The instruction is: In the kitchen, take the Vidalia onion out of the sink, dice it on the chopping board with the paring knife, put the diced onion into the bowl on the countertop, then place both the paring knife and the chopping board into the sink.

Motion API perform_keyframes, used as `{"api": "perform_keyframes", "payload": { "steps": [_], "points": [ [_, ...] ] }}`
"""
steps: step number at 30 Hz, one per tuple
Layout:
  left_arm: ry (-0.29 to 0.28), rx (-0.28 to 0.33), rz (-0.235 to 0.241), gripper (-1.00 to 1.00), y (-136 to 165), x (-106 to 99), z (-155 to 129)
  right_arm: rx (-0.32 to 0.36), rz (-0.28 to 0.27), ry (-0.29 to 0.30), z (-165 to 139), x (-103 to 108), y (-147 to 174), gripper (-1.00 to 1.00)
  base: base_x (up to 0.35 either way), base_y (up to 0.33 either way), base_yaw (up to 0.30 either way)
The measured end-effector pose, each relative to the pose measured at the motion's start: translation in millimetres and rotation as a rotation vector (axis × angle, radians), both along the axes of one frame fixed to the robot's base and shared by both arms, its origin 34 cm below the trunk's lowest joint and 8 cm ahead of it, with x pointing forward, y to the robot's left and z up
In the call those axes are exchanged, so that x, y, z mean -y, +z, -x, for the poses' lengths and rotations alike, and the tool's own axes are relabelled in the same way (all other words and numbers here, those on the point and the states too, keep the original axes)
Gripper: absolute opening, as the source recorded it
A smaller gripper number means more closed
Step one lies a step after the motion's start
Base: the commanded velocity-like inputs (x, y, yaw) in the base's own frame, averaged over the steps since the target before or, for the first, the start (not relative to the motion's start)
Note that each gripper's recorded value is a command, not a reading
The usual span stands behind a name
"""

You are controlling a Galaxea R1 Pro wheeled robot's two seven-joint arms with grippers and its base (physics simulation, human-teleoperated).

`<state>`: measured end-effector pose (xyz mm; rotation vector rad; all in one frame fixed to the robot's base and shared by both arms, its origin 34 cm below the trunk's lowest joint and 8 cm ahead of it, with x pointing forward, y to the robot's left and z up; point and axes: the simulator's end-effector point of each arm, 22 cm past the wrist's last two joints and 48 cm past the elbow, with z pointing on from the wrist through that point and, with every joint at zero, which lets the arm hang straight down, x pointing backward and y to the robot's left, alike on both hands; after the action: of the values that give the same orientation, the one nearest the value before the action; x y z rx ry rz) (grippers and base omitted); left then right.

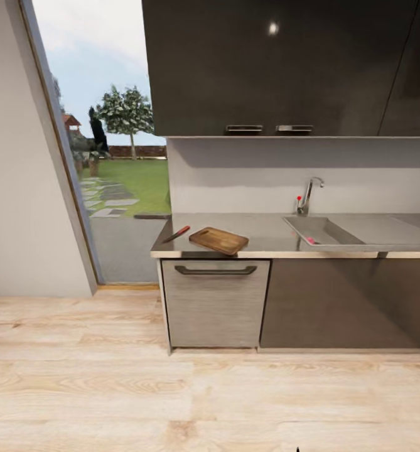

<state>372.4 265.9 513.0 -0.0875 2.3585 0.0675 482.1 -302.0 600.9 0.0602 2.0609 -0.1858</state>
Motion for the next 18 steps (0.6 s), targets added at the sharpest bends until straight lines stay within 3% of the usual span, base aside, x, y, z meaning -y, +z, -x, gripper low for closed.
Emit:
{"api": "perform_keyframes", "payload": {
  "steps": [8,13,18],
  "points": [
    [-0.003,0.002,0.000,1.00,0.2,0.4,-0.4,-0.002,0.003,0.006,0.5,-0.6,-0.7,1.00,0.018,-0.010,0.000],
    [-0.005,-0.003,0.007,1.00,-1.0,5.6,2.3,-0.016,-0.050,-0.022,21.0,-11.3,-11.0,1.00,0.000,0.000,0.000],
    [-0.004,0.000,0.000,1.00,-0.3,0.2,1.1,-0.059,-0.096,-0.009,43.8,-33.9,-25.2,1.00,0.000,0.000,0.000]
  ]
}}
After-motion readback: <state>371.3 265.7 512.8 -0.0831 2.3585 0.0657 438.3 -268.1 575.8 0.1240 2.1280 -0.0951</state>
